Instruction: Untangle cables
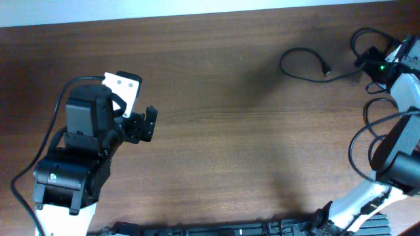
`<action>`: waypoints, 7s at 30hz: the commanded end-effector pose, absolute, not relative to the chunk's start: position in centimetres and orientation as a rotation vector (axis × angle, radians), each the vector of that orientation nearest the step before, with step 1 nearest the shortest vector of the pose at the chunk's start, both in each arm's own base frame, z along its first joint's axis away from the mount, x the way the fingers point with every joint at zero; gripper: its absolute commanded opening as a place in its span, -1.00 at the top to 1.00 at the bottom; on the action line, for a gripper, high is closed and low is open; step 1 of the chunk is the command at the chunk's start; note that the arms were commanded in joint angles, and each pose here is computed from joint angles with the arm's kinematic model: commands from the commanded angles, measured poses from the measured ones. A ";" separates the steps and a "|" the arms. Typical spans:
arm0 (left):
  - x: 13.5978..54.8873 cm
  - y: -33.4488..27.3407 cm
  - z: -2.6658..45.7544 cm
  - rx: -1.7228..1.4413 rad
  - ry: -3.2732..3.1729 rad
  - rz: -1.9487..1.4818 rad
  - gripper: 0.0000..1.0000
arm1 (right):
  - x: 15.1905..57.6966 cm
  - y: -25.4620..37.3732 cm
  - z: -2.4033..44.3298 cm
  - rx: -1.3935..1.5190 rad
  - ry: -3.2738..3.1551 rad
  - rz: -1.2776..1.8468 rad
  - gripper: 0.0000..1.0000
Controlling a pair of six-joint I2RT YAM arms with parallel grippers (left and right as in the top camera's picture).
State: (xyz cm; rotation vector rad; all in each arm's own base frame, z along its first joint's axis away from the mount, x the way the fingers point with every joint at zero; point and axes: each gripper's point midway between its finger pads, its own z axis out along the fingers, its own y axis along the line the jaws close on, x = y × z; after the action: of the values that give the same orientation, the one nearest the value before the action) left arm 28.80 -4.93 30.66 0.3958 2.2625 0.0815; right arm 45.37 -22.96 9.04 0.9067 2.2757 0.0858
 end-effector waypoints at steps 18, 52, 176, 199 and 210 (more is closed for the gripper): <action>28.7 -5.0 31.0 0.382 2.254 0.066 -0.98 | 35.6 2.3 29.5 -0.061 2.290 0.175 -0.97; 28.7 -5.0 31.0 0.382 2.254 0.066 -0.98 | 36.3 3.0 18.3 -0.091 2.096 0.196 -0.97; 24.5 -1.9 15.6 0.187 1.640 0.054 -0.98 | 24.3 3.3 16.0 -0.134 1.628 0.167 -0.97; 24.6 -0.1 15.8 -0.042 1.641 0.004 -0.98 | 24.3 3.3 16.0 -0.134 1.628 0.167 -0.97; 24.6 -0.1 15.8 -0.042 1.641 0.004 -0.98 | 24.3 3.3 16.0 -0.134 1.628 0.167 -0.97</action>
State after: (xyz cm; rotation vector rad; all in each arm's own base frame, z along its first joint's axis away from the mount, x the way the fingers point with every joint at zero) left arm 24.62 -0.51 15.82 -0.0156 1.6450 -0.0072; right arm 24.35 3.13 16.26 -0.1281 1.6239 0.1656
